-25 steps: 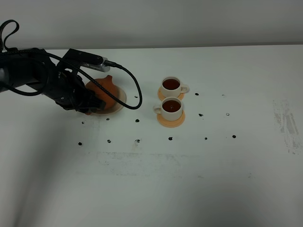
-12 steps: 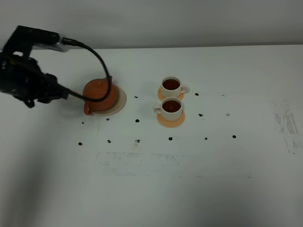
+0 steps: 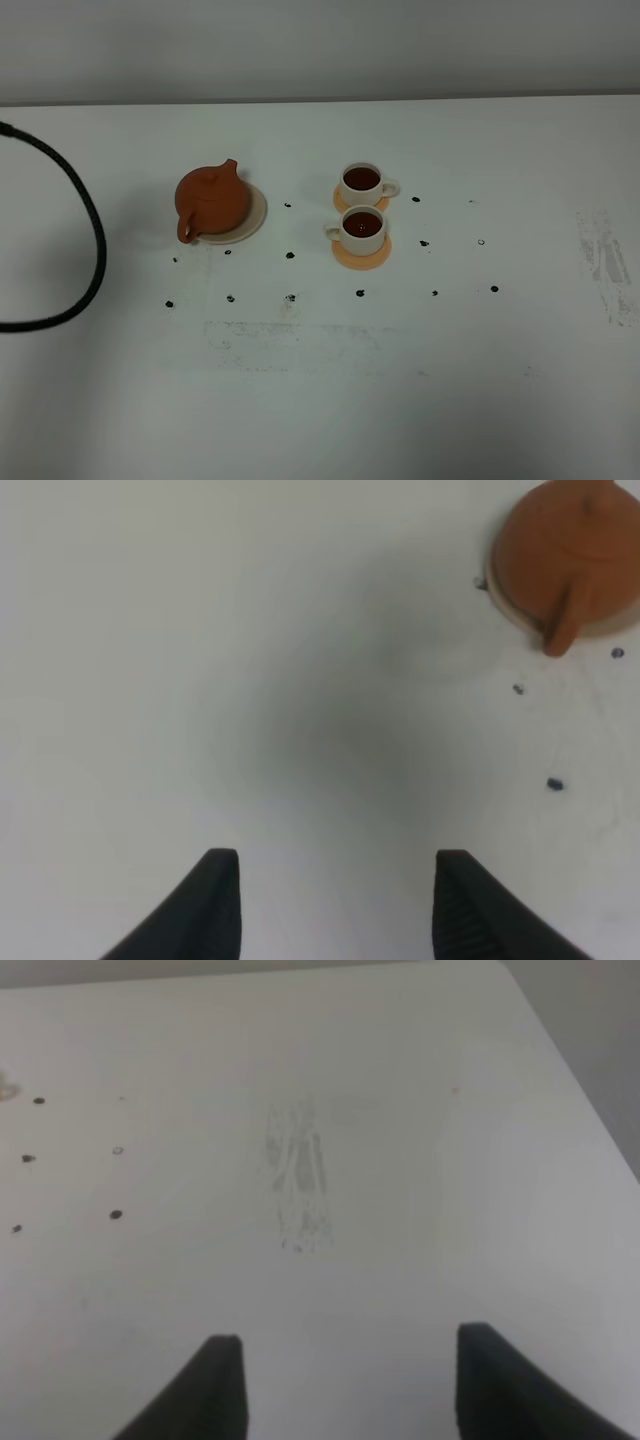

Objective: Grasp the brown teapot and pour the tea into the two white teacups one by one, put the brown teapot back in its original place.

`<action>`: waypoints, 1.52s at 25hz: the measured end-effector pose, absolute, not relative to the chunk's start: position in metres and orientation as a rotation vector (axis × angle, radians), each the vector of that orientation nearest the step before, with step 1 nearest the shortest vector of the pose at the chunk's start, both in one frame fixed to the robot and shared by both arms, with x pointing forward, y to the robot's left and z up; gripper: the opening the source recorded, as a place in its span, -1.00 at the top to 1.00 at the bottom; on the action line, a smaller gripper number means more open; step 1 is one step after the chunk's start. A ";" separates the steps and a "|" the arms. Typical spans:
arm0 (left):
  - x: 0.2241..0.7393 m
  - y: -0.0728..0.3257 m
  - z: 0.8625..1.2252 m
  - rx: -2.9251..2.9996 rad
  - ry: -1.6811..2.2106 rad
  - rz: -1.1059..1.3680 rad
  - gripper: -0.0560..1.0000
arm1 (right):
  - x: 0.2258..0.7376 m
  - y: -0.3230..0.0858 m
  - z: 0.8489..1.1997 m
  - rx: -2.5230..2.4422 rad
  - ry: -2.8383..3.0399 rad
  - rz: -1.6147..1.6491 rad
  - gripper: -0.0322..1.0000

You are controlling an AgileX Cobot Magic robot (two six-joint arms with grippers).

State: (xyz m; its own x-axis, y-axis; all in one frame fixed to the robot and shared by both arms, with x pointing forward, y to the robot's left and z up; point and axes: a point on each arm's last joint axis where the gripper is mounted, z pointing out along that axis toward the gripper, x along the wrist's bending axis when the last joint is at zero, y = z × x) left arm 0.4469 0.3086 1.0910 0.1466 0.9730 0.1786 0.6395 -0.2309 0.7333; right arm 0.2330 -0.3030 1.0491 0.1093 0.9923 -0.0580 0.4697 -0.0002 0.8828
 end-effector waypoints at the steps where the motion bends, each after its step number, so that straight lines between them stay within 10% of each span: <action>1: 0.439 0.308 1.094 1.943 1.540 0.883 0.05 | 0.233 -0.303 1.049 1.587 1.473 0.824 0.06; 18: 0.286 0.301 1.085 1.740 1.750 0.755 0.05 | 0.233 -0.303 1.049 1.587 1.473 0.824 0.06; 38: 0.233 0.300 1.056 1.538 1.537 1.011 0.05 | 0.233 -0.303 1.049 1.586 1.472 0.824 0.06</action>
State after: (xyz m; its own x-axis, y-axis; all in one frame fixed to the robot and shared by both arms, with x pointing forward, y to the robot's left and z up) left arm 0.2328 0.3005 1.0563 -0.0223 0.9991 0.0353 0.4282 -0.0224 0.9034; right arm 0.2330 -0.3030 1.0492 0.1093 0.9923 -0.0580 0.4691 -0.0001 0.8831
